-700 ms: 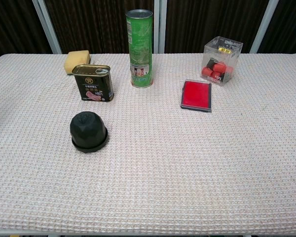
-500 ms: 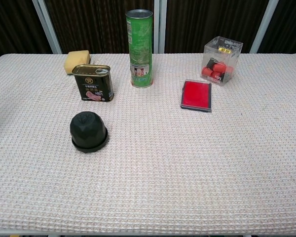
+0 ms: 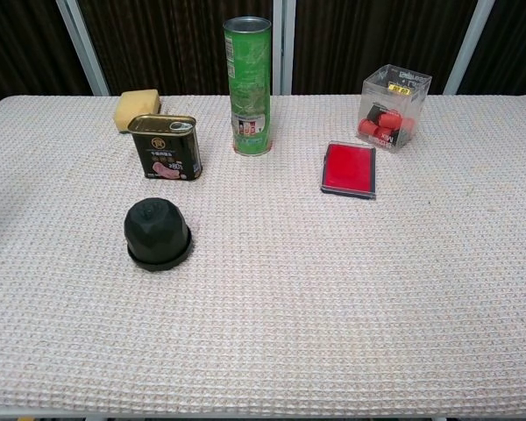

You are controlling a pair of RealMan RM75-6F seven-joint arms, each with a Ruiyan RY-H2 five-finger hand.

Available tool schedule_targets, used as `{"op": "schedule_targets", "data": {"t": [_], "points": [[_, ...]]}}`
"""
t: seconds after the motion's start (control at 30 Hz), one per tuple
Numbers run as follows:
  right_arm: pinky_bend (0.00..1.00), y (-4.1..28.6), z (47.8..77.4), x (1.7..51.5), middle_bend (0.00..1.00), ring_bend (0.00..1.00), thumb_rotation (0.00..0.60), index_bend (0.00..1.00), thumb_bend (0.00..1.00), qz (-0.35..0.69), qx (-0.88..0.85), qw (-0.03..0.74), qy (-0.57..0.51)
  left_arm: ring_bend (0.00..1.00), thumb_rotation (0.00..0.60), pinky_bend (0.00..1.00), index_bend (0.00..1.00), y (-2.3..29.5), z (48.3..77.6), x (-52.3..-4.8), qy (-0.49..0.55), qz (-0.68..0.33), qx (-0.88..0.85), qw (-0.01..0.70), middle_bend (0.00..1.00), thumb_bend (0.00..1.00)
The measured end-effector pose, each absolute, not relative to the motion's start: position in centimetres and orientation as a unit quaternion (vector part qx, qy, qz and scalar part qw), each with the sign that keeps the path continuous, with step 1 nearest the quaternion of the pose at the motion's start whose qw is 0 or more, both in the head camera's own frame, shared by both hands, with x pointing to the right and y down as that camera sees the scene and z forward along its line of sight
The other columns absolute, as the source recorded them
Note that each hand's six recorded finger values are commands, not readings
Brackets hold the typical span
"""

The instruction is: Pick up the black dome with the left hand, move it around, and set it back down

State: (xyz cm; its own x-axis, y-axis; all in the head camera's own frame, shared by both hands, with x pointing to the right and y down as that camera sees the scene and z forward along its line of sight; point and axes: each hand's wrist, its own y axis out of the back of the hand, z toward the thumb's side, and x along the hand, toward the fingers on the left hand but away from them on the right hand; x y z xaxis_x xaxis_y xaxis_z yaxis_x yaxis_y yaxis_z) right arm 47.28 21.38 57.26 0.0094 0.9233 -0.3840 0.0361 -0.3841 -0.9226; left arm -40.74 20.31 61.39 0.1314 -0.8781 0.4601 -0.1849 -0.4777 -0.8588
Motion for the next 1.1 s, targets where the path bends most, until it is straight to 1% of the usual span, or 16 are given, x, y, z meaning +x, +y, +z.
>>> {"op": "schedule_targets", "data": {"t": [0.2,0.3,0.4,0.6,0.83,1.1], "points": [[0.00,20.7,56.8,46.4,0.00,0.00,0.600,0.00,0.15,0.567,-0.602,0.388,-0.407,0.00,0.600,0.19,0.13,20.6,62.5,-39.8,0.381,-0.527,-0.689,0.320,0.09,0.00],[0.00,20.5,56.7,46.0,0.00,0.00,0.600,0.00,0.15,0.561,-0.603,0.393,-0.409,0.00,0.600,0.19,0.14,20.5,62.8,-38.8,0.377,-0.513,-0.699,0.325,0.10,0.00],[0.00,20.6,56.8,46.3,0.00,0.00,0.600,0.00,0.15,0.565,-0.601,0.391,-0.409,0.03,0.600,0.21,0.14,20.3,63.4,-37.2,0.370,-0.490,-0.715,0.334,0.12,0.00],[0.00,20.7,56.8,46.9,0.00,0.00,0.600,0.00,0.16,0.571,-0.596,0.388,-0.411,0.04,0.600,0.22,0.14,19.7,65.7,-34.1,0.346,-0.466,-0.752,0.314,0.13,0.00],[0.00,20.7,57.3,47.7,0.00,0.00,0.600,0.00,0.16,0.578,-0.595,0.376,-0.414,0.05,0.600,0.23,0.14,18.4,68.8,-30.0,0.312,-0.446,-0.785,0.296,0.13,0.00],[0.00,20.7,57.7,48.4,0.00,0.00,0.600,0.00,0.16,0.581,-0.595,0.368,-0.416,0.05,0.600,0.23,0.14,18.3,70.3,-27.6,0.294,-0.436,-0.801,0.286,0.15,0.00]]}}
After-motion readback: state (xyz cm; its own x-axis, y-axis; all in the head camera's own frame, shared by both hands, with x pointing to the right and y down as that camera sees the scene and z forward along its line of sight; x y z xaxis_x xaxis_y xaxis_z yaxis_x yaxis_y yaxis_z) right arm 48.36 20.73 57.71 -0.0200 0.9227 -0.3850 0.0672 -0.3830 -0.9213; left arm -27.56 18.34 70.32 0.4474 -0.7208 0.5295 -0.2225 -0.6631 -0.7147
